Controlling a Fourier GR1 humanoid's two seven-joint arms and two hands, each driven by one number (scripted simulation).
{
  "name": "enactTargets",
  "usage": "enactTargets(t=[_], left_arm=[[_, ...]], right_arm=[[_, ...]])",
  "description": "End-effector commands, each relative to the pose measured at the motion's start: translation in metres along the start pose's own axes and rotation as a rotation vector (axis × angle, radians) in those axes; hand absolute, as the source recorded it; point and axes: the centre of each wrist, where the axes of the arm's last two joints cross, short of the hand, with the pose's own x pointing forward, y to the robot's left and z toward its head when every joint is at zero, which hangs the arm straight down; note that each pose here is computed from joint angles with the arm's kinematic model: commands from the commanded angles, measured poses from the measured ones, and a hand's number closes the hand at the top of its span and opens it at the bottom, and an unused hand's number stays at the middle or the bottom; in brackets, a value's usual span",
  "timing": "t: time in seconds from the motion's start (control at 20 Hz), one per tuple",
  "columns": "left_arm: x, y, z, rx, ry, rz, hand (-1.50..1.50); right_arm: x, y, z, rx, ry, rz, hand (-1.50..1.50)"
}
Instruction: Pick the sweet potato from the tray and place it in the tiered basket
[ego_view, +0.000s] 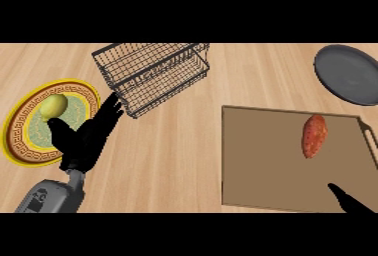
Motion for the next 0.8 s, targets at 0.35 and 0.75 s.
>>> enactTargets(t=[0.35, 0.75], left_arm=[[0.014, -0.011, -0.006, -0.075, -0.021, -0.013, 0.00], [0.009, -0.034, -0.014, -0.084, -0.006, -0.017, 0.00]], right_arm=[[0.044, -0.014, 0.006, 0.056, 0.248, 0.271, -1.50], [0.119, 0.035, -0.019, 0.060, 0.411, 0.456, -1.50]])
